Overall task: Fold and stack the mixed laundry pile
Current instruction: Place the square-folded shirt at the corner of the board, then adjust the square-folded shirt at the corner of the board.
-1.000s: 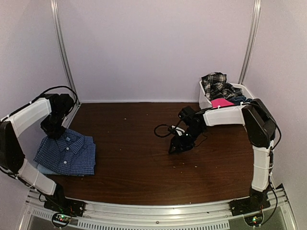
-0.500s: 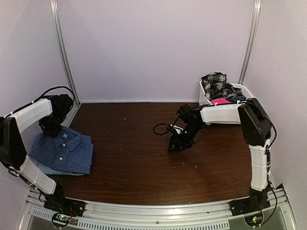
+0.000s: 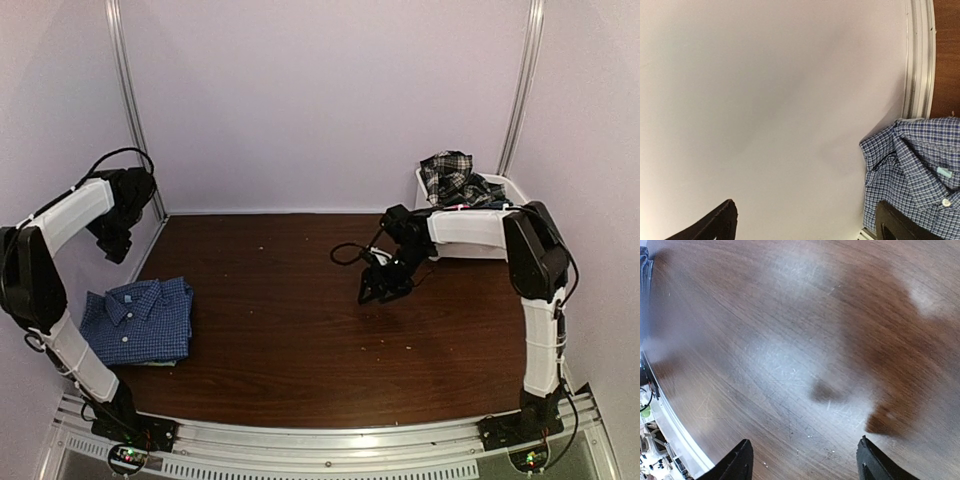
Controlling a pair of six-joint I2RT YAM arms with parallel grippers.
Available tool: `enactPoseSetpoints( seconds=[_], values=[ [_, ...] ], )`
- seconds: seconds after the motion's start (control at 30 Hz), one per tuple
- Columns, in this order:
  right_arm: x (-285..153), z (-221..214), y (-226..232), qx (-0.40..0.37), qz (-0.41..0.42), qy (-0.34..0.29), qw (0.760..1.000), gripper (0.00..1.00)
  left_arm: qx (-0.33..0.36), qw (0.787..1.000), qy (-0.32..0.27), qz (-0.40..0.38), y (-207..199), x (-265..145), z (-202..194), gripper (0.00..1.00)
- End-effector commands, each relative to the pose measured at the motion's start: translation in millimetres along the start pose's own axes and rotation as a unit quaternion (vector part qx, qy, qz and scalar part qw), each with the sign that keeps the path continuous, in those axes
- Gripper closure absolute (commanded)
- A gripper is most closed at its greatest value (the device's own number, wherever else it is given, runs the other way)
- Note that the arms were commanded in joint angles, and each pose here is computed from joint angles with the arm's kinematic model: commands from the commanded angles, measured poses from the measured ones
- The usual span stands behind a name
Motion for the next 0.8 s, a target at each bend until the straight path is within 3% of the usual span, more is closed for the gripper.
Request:
enactPoseSetpoints(
  seconds=[0.0, 0.13, 0.27, 0.33, 0.47, 0.6, 0.67, 0.77],
  values=[
    [-45, 24, 6, -0.011, -0.013, -0.055, 0.998, 0.27, -0.045, 0.997, -0.05, -0.041, -9, -34, 39, 0.02],
    [-73, 37, 7, -0.02, -0.021, -0.095, 0.995, 0.23, -0.076, 0.982, -0.106, -0.137, -34, -80, 85, 0.02],
    [-110, 49, 5, -0.022, -0.033, -0.147, 0.988, 0.2, -0.088, 0.943, -0.143, -0.288, -73, -132, 127, 0.02],
    [-128, 52, 1, -0.016, -0.042, -0.172, 0.984, 0.18, -0.099, 0.93, -0.132, -0.328, -86, -138, 130, 0.02],
    [-139, 45, -6, -0.001, -0.044, -0.19, 0.981, 0.18, -0.111, 0.921, -0.021, -0.374, -125, -106, 92, 0.02],
    [-129, 33, -3, 0.015, -0.025, -0.186, 0.982, 0.18, -0.127, 0.89, 0.044, -0.437, -166, -85, 45, 0.02],
    [-125, 30, -1, 0.023, -0.012, -0.19, 0.981, 0.18, -0.151, 0.884, 0.084, -0.435, -170, -65, 26, 0.02],
    [-122, 28, 1, 0.031, 0.001, -0.195, 0.98, 0.18, -0.191, 0.892, 0.122, -0.392, -161, -35, -3, 0.02]
  ],
)
Point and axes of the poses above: each gripper's point midway between its finger pads, its own x axis out along the fingers, its own y axis along the line the jaws close on, z = x × y, the point moved 1 cm from there along -x, back along the fingers, and after that the axes turned 13 degrees about -x, right-handed, at the moved point
